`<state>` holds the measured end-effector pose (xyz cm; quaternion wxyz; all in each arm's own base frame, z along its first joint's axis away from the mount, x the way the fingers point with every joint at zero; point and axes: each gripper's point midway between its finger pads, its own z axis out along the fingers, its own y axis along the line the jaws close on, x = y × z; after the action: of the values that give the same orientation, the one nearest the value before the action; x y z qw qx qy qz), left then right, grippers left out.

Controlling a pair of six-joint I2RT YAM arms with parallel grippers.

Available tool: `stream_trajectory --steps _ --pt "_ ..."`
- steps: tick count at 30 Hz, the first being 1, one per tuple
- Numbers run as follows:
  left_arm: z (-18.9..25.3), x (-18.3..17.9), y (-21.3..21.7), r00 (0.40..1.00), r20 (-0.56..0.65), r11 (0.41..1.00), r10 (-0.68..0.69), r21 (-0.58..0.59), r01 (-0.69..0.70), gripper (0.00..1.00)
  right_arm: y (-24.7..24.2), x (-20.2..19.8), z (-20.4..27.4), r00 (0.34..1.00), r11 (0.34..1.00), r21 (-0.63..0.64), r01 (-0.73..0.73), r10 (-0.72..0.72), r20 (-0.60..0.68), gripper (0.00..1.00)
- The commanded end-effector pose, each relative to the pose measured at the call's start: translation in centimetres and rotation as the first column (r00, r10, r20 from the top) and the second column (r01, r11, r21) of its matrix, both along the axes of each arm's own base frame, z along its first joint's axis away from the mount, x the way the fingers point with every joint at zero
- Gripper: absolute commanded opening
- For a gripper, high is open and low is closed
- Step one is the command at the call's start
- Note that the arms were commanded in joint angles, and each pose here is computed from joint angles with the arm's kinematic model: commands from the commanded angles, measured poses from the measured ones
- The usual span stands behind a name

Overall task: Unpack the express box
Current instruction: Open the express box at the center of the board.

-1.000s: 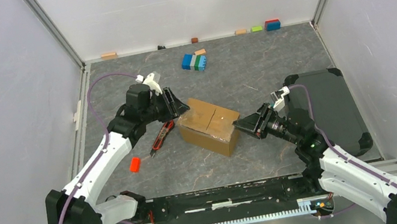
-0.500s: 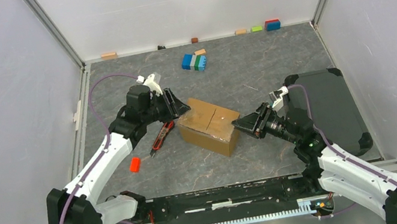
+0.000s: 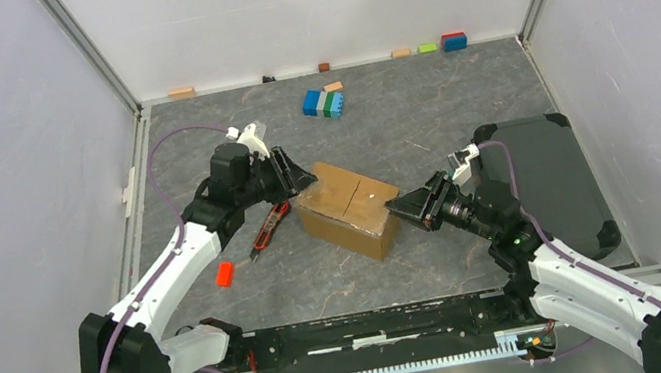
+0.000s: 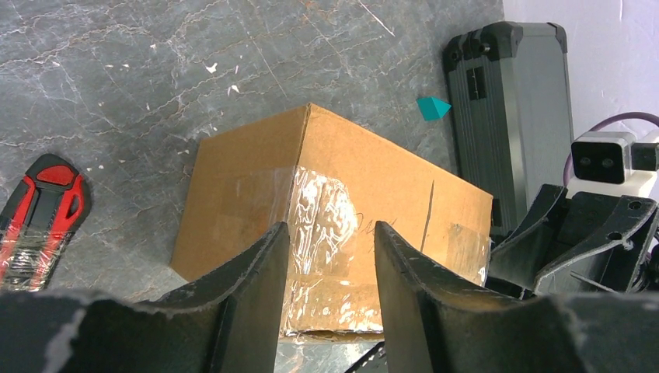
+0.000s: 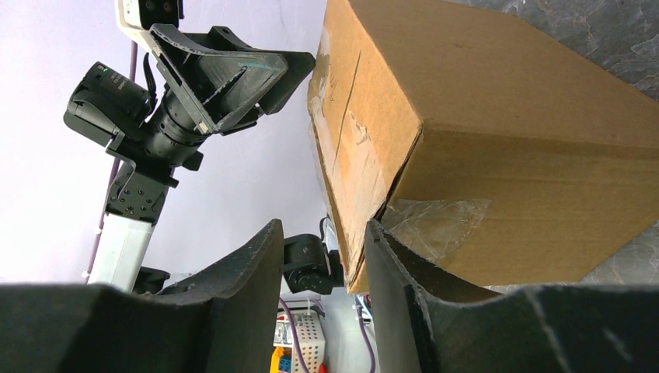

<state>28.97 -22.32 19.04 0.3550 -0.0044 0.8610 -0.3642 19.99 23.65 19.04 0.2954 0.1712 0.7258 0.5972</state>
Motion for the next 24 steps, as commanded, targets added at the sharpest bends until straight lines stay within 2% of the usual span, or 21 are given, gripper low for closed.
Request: stream_trajectory --steps 1,9,14,17,21,24 --pt "-0.2 -0.7 -0.9 0.999 -0.037 0.998 -0.033 -0.051 0.031 0.51 0.0 0.1 0.1 1.0 1.0 -0.016 0.008 -0.008 0.01 0.48" --pt "0.1 -0.9 -1.2 0.998 -0.041 0.996 -0.04 -0.077 0.036 0.51 0.5 0.0 0.5 1.0 1.0 0.009 -0.001 0.001 0.015 0.47" --pt "0.0 -1.2 -1.6 0.998 -0.051 0.993 -0.049 -0.108 0.043 0.5 0.8 0.0 0.8 1.0 1.0 0.029 -0.007 0.007 0.013 0.41" --pt "0.2 -1.4 -1.6 0.997 -0.052 0.992 -0.051 -0.12 0.045 0.5 0.8 0.3 1.1 1.0 0.999 0.035 0.005 -0.006 0.017 0.36" --pt "0.5 -1.5 -1.7 0.997 -0.05 0.991 -0.053 -0.129 0.046 0.49 0.8 0.4 1.2 1.0 1.0 0.025 0.007 -0.008 0.013 0.19" --pt "0.6 -1.5 -1.6 0.997 -0.046 0.992 -0.054 -0.118 0.048 0.49 0.6 0.6 0.6 1.0 0.999 -0.032 0.015 -0.015 -0.008 0.13"
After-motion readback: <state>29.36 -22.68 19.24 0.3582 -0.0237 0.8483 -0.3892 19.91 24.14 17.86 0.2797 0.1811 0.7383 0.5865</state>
